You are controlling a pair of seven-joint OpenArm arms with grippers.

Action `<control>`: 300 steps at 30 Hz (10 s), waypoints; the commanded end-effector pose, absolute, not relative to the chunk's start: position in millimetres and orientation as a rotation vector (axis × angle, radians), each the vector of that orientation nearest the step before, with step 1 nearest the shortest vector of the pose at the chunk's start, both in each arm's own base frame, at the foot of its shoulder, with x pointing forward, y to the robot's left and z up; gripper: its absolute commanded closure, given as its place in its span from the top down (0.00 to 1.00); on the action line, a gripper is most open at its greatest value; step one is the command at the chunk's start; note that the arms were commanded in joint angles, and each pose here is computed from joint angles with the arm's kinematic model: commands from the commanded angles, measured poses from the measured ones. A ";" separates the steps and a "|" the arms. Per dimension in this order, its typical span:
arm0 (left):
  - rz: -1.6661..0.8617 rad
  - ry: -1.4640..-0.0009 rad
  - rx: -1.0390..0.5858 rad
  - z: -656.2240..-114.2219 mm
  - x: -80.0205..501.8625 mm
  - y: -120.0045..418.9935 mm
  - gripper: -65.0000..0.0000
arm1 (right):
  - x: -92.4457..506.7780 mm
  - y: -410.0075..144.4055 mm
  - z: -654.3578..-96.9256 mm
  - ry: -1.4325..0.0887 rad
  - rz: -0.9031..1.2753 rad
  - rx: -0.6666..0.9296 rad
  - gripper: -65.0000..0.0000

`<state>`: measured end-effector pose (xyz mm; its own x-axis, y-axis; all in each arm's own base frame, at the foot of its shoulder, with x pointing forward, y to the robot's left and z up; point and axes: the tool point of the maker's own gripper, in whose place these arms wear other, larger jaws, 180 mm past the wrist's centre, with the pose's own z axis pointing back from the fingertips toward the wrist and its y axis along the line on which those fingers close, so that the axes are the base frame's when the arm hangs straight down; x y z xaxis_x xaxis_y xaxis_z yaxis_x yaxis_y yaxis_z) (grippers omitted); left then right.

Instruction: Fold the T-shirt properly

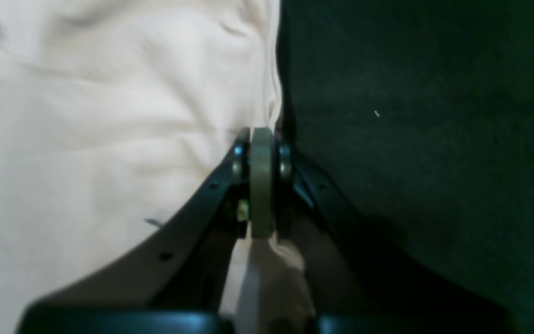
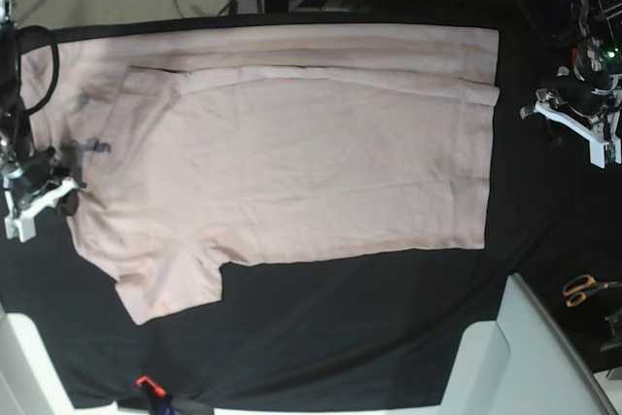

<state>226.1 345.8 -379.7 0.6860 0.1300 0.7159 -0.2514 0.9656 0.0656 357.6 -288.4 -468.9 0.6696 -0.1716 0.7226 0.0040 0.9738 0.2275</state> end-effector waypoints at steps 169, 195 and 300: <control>0.299 -0.746 0.045 -418.8 320.3 349.6 0.38 | 398.9 -281.6 -445.7 -0.653 -0.139 0.072 0.00; 0.456 -0.536 -0.138 -495.5 325.5 300.8 0.31 | 402.5 -279.1 -440.6 -0.668 -0.121 0.071 0.00; 0.399 -0.468 -0.255 -513.0 311.8 255.8 0.12 | 387.9 -278.5 -453.8 -0.635 -0.117 0.069 0.00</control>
